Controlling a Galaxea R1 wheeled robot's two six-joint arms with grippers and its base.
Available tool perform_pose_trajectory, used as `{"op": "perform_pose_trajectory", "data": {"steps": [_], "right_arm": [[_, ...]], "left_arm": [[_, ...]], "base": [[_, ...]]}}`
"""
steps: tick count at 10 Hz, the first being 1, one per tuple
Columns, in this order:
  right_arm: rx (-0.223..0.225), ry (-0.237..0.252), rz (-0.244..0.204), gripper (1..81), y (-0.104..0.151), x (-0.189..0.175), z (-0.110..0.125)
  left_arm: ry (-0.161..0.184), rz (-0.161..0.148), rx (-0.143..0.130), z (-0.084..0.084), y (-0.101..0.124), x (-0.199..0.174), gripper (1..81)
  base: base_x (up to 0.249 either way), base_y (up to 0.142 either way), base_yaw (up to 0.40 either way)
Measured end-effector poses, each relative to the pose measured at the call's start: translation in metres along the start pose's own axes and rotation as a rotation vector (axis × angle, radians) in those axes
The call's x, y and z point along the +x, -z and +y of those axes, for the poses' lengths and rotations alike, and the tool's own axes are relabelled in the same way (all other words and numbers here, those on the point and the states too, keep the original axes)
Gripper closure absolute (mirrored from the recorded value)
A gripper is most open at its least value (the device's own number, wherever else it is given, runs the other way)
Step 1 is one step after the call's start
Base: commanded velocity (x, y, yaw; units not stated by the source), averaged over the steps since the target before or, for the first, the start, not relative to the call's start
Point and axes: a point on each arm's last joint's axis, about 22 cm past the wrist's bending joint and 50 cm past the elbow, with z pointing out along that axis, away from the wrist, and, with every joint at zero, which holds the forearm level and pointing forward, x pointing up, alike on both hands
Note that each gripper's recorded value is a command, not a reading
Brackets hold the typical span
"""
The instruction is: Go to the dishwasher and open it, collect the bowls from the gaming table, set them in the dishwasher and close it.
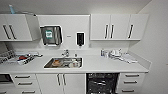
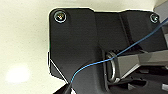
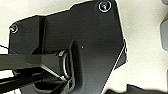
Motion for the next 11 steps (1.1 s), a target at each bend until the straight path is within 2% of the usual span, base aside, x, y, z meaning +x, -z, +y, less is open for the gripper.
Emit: {"op": "perform_pose_trajectory", "data": {"steps": [1, 2, 4, 6, 11], "right_arm": [[0.0, 0.001, 0.0, 1.0, 0.0, 0.002, 0.0], [-0.006, 0.004, 0.023, 1.0, 0.001, 0.015, 0.004], [-0.008, 0.006, 0.02, 1.0, 0.001, 0.012, 0.005], [-0.007, 0.006, 0.007, 1.0, 0.001, 0.005, 0.004], [0.002, 0.007, 0.009, 1.0, -0.001, 0.006, -0.003]], "left_arm": [[0.0, 0.005, 0.0, 0.0, 0.0, 0.003, 1.0], [-0.017, -0.007, -0.006, 0.004, -0.001, -0.002, 1.0], [-0.028, -0.014, -0.002, 0.002, 0.0, -0.007, 1.0], [-0.048, -0.001, -0.002, 0.002, 0.0, 0.0, 1.0], [-0.051, -0.002, -0.002, 0.002, 0.0, -0.001, 1.0]], "base": [[0.0, 0.0, 0.35], [0.0, 0.0, 0.351], [0.0, 0.0, 0.352], [0.0, 0.0, 0.354], [0.0, 0.0, 0.353]]}}
